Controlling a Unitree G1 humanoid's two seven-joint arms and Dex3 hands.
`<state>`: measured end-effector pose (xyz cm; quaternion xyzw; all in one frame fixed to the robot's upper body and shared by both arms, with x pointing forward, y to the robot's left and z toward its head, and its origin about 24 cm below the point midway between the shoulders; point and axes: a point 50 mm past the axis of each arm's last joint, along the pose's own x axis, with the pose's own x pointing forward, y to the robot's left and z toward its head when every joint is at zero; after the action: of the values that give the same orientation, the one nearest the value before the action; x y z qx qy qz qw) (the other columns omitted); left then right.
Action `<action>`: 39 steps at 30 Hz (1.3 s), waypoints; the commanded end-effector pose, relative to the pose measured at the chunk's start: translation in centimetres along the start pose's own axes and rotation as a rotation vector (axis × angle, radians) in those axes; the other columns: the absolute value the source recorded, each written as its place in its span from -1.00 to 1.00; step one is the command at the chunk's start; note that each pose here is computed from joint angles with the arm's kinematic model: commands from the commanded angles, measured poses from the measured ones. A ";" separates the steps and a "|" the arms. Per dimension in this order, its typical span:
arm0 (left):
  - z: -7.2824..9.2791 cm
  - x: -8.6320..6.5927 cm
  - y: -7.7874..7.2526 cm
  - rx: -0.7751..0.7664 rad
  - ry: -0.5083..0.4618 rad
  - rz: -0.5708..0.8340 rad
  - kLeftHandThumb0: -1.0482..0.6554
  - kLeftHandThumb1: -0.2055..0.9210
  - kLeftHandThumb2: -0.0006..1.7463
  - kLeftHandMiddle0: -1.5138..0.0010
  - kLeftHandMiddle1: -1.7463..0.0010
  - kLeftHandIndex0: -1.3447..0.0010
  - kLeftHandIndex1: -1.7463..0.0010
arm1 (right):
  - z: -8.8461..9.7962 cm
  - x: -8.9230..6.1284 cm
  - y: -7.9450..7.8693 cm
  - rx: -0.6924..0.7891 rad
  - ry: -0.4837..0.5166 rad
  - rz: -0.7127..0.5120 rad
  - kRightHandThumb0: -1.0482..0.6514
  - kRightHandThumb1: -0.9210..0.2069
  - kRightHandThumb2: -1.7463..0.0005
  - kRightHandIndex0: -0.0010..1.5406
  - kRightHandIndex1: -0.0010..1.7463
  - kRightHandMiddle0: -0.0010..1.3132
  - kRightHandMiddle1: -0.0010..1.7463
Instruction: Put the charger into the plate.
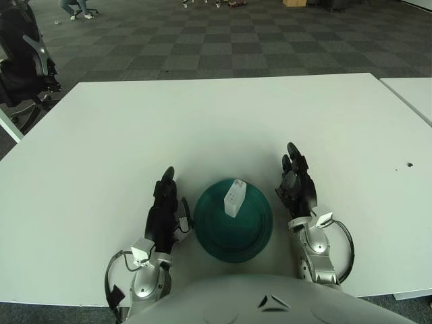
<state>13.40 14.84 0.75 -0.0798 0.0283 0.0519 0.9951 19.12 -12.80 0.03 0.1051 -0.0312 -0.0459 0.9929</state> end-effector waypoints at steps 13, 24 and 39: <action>-1.7 2.6 -0.3 0.074 -0.030 0.015 -0.82 1.00 0.13 0.85 0.99 1.00 0.57 | -3.2 -4.2 2.1 -0.032 0.165 -0.037 -0.80 -1.00 -0.06 -1.00 -1.00 -1.00 -0.88; -1.4 3.1 -1.2 0.125 -0.090 0.009 -0.80 1.00 0.16 0.84 1.00 1.00 0.62 | -3.7 -3.3 -1.2 -0.230 0.267 0.025 -0.87 -1.00 -0.13 -1.00 -1.00 -1.00 -0.91; -1.7 3.6 -1.8 0.064 -0.075 -0.013 -0.76 1.00 0.19 0.76 0.98 1.00 0.50 | -4.7 -2.5 -3.0 -0.321 0.290 0.004 -0.97 -1.00 -0.12 -0.95 -0.98 -1.00 -0.66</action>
<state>17.13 13.32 -0.15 -0.0389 -0.0277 0.0509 0.9976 19.63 -12.49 -0.69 -0.0046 -0.0017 -0.0202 0.9998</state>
